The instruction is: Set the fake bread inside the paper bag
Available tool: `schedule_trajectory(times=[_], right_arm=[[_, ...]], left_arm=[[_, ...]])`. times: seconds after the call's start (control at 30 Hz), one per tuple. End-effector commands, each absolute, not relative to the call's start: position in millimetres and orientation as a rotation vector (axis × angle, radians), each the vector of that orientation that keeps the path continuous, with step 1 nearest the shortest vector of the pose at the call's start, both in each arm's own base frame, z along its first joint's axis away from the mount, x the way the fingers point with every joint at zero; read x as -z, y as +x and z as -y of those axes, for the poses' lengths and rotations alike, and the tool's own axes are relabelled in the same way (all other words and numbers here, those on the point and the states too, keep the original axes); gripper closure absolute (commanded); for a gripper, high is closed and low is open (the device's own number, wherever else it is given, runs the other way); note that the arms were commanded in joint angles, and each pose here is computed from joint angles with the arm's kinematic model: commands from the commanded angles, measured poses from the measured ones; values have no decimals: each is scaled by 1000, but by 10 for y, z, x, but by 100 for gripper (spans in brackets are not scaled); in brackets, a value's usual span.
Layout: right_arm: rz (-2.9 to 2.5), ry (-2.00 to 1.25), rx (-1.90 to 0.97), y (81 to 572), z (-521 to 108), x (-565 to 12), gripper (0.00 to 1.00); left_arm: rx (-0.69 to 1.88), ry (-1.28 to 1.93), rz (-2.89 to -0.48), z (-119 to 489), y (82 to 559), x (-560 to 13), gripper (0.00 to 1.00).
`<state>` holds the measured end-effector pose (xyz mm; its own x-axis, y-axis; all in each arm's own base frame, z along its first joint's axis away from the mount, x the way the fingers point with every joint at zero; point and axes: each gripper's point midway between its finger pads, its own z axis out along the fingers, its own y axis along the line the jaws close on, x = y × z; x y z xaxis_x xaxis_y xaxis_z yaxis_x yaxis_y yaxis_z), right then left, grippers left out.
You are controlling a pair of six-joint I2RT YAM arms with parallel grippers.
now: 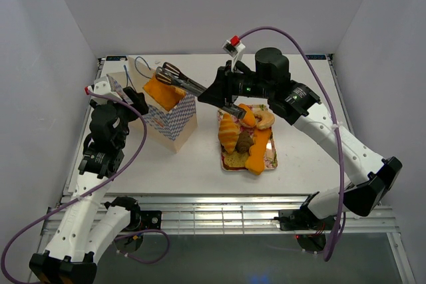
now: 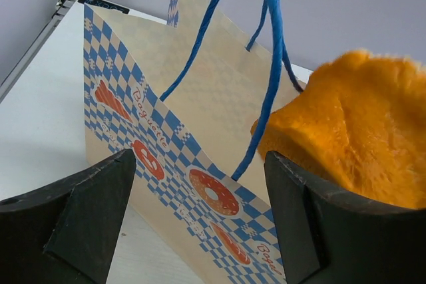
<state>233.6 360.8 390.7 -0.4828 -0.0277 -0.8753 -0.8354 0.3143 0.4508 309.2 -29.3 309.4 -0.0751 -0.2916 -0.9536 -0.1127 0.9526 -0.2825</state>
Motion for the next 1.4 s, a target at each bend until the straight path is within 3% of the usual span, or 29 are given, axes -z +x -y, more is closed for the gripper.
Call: schedule_trajectory(times=[0.0, 0.53, 0.9, 1.37], right_arm=[[-1628, -778, -1260, 2355, -3639, -4247, 54], [-1624, -776, -1246, 2391, -3647, -4391, 53], [-1671, -649, -1066, 2404, -3236, -4304, 53], [-1938, -285, -630, 2493, -2162, -3041, 53]], left_arm=[[152, -321, -1646, 289, 3089, -3085, 11], [156, -318, -1652, 300, 3090, -3073, 10], [163, -321, -1639, 295, 3065, -3116, 5], [200, -296, -1645, 367, 3064, -3132, 2]])
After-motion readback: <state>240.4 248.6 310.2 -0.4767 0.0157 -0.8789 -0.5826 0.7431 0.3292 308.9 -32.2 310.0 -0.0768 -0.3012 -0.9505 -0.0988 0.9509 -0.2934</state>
